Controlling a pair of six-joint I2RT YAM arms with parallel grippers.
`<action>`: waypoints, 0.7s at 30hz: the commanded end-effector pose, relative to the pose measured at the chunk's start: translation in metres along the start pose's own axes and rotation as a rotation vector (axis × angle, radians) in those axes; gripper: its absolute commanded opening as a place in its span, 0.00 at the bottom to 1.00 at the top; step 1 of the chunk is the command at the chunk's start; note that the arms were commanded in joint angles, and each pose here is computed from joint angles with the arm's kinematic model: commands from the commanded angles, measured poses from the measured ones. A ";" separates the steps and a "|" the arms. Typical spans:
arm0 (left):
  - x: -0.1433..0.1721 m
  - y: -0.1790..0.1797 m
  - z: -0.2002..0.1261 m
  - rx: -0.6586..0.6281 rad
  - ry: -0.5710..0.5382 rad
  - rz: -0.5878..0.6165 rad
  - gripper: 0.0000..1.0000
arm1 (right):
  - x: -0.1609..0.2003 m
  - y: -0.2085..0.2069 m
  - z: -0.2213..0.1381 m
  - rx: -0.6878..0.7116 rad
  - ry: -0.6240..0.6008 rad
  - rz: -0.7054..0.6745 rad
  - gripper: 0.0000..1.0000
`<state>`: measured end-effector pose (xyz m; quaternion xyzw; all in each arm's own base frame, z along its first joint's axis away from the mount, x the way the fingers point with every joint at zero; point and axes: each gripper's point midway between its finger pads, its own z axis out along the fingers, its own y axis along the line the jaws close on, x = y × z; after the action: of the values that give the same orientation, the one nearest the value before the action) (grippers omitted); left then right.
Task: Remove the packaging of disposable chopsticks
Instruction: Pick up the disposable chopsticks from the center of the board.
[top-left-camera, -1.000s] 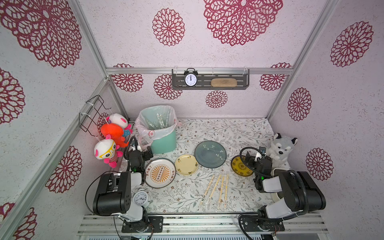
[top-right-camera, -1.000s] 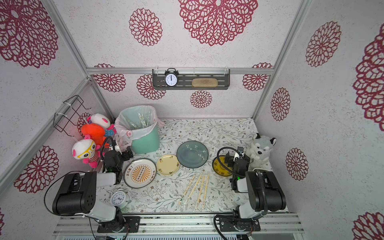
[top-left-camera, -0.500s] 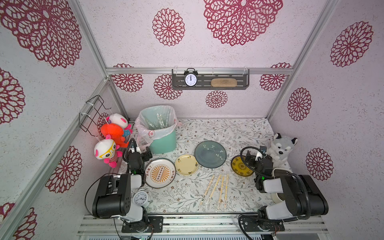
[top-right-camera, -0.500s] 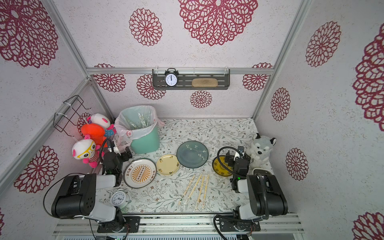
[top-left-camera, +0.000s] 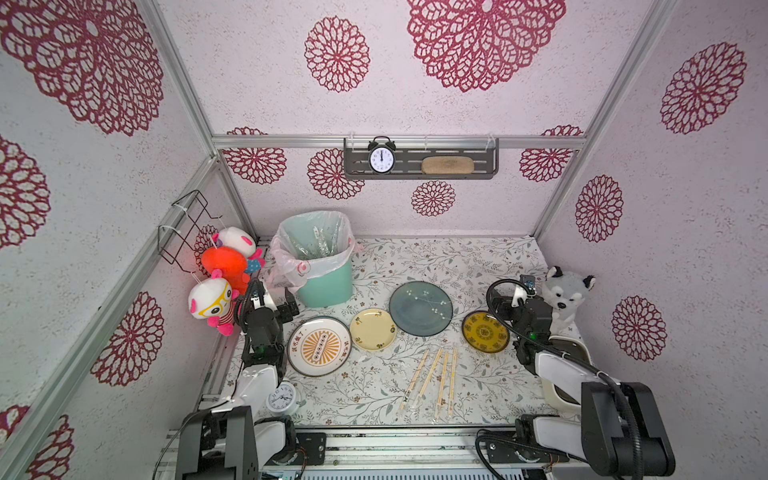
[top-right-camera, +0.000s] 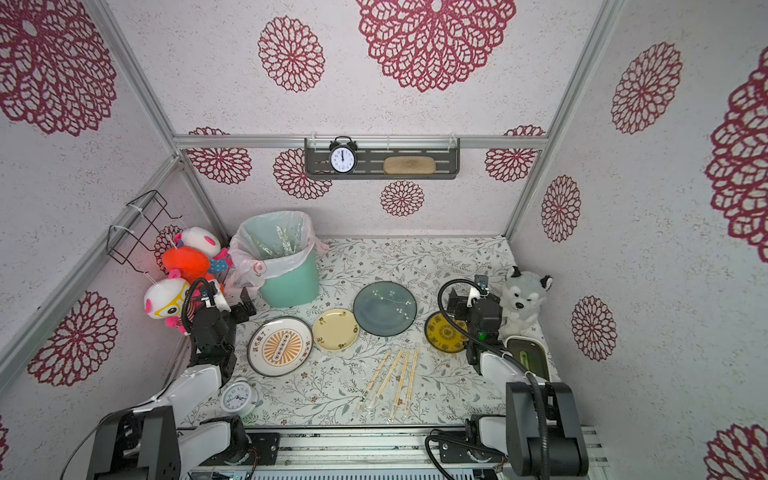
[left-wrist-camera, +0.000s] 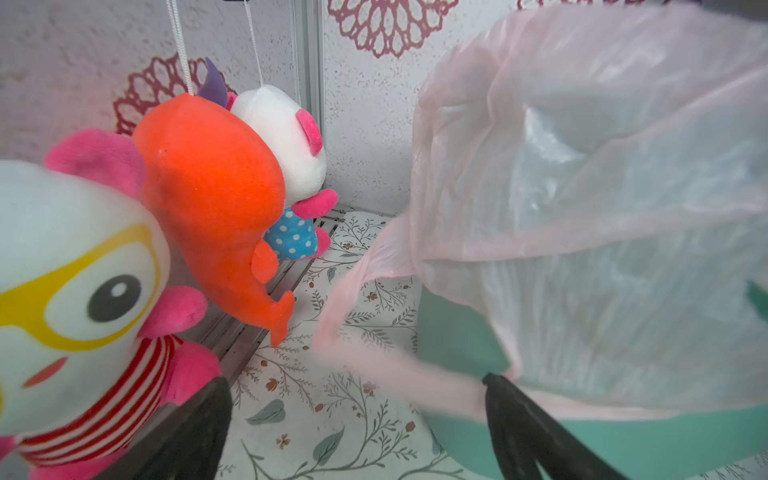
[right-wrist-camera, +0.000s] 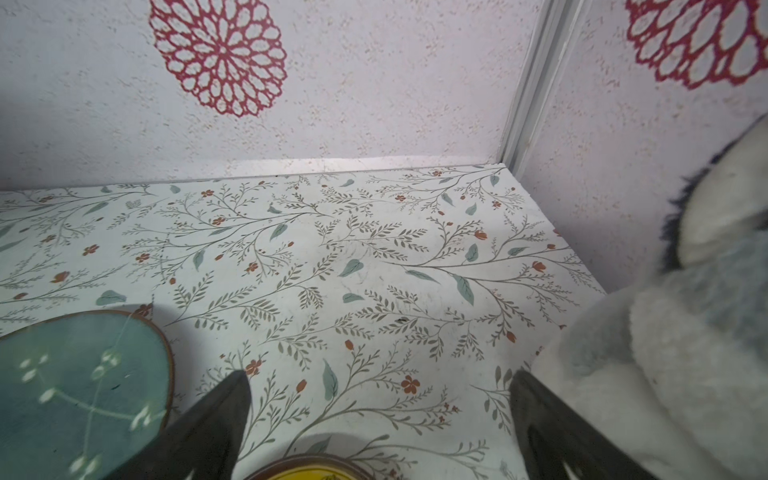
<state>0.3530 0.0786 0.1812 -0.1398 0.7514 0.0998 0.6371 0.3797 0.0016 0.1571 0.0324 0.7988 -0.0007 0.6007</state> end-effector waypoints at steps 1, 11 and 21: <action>0.010 0.004 -0.015 0.002 0.073 0.001 0.98 | -0.025 0.019 -0.009 -0.099 -0.010 0.071 0.99; -0.032 -0.001 -0.057 0.078 -0.027 -0.130 0.98 | -0.036 0.010 -0.028 -0.078 0.107 0.443 0.99; -0.077 -0.065 -0.116 0.571 -0.099 -0.576 0.98 | -0.043 0.084 -0.067 -0.519 0.205 0.549 0.99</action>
<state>0.2827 0.0229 0.2818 -0.1813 0.6579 -0.1523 0.7150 0.3510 0.0560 0.1987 0.1286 0.8082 0.2846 0.4993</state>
